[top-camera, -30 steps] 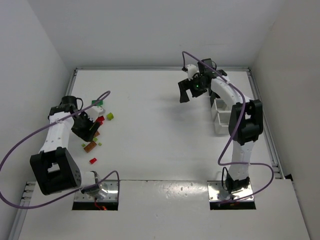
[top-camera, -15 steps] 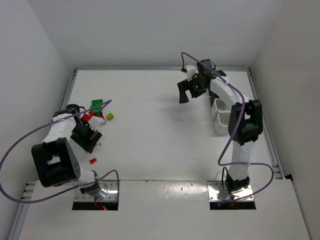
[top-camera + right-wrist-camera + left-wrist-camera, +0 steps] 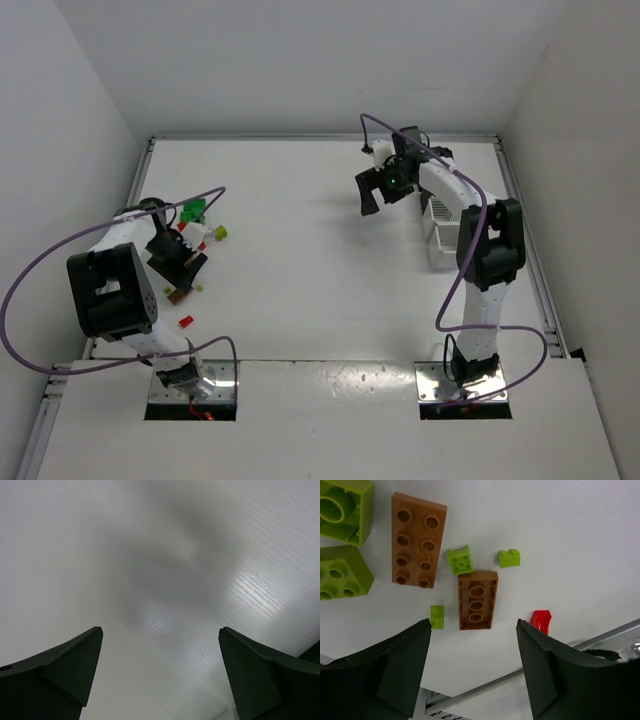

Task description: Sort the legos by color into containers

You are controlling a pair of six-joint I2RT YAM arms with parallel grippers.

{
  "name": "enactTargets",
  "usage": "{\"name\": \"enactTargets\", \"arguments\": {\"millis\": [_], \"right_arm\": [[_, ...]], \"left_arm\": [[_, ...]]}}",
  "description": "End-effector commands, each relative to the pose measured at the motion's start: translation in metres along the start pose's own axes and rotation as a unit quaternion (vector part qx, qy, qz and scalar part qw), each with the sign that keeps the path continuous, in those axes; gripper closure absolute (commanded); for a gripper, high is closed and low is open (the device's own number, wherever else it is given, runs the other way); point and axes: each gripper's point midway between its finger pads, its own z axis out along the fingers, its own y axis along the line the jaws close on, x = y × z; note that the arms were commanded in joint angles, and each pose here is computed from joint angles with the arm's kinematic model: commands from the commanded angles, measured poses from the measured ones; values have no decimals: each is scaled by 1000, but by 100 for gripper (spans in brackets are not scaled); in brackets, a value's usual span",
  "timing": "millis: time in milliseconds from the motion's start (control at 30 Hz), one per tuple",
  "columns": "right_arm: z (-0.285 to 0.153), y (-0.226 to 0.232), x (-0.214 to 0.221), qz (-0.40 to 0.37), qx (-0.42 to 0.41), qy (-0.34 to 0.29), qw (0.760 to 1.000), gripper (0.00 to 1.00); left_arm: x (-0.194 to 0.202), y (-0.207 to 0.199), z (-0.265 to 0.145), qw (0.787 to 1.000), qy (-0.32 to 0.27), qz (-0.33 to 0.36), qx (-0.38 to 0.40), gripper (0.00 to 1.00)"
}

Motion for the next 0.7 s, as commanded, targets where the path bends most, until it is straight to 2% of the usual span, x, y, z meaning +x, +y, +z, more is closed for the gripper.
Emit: {"name": "enactTargets", "arguments": {"millis": [0,267,667], "right_arm": [[-21,3,-20,-27,16,-35,999,1],[-23,-1,-17,-31,30,-32,999,1],[-22,-3,-16,-29,33,-26,999,1]], "left_arm": [[-14,2,2,1000,-19,8,7,25],[-9,-7,19,999,-6,3,31,25],[10,-15,36,999,22,7,22,27]]}}
